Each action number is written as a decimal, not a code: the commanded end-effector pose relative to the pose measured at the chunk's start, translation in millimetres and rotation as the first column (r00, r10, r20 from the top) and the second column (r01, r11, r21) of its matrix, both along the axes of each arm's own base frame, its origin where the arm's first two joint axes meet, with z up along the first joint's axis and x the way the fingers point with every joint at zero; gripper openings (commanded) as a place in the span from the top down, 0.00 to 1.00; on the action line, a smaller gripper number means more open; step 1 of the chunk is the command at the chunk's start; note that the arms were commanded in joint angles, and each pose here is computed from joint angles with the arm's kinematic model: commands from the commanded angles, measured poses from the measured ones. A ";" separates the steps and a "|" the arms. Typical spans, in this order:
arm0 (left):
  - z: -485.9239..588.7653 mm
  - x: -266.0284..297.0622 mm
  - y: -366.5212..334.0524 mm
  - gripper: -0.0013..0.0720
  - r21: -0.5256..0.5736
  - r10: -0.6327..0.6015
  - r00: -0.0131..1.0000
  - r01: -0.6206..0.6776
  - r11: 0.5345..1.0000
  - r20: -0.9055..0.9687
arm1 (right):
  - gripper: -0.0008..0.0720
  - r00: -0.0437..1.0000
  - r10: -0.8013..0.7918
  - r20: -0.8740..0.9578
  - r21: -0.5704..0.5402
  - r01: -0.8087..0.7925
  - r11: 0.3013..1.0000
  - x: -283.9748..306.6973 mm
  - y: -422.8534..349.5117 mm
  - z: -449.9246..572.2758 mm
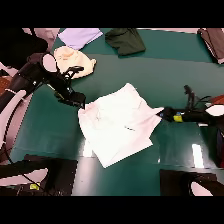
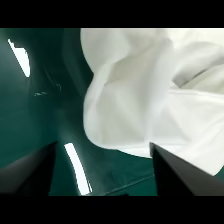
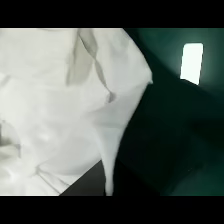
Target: Fold the shirts.
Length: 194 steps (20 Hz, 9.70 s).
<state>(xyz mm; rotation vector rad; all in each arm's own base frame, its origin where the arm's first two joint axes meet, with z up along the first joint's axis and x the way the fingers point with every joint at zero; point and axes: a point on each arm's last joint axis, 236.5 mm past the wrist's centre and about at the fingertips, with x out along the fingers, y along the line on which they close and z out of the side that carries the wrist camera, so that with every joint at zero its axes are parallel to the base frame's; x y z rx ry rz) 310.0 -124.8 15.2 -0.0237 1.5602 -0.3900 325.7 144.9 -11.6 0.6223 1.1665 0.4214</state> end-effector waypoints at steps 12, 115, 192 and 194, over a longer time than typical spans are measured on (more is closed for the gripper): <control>-9.0 56.7 -84.0 0.06 -0.447 0.254 0.954 -0.160 0.880 0.159 | 0.97 0.938 -0.157 0.308 0.036 0.153 0.988 15.7 -31.1 107.3; -29.8 -91.4 14.2 0.13 -0.192 0.212 0.954 -0.253 0.948 -0.213 | 0.97 0.768 0.632 -0.101 -0.525 -0.581 0.622 113.2 107.3 -10.1; -77.5 -126.6 -100.4 0.41 0.401 -0.638 0.746 0.533 0.745 0.193 | 0.97 0.811 0.583 -0.048 -0.527 -0.516 0.675 126.2 95.7 26.8; -78.7 -128.0 -99.1 0.41 0.404 -0.648 0.739 0.544 0.735 0.185 | 0.97 0.811 0.583 -0.047 -0.527 -0.516 0.675 126.4 95.8 26.9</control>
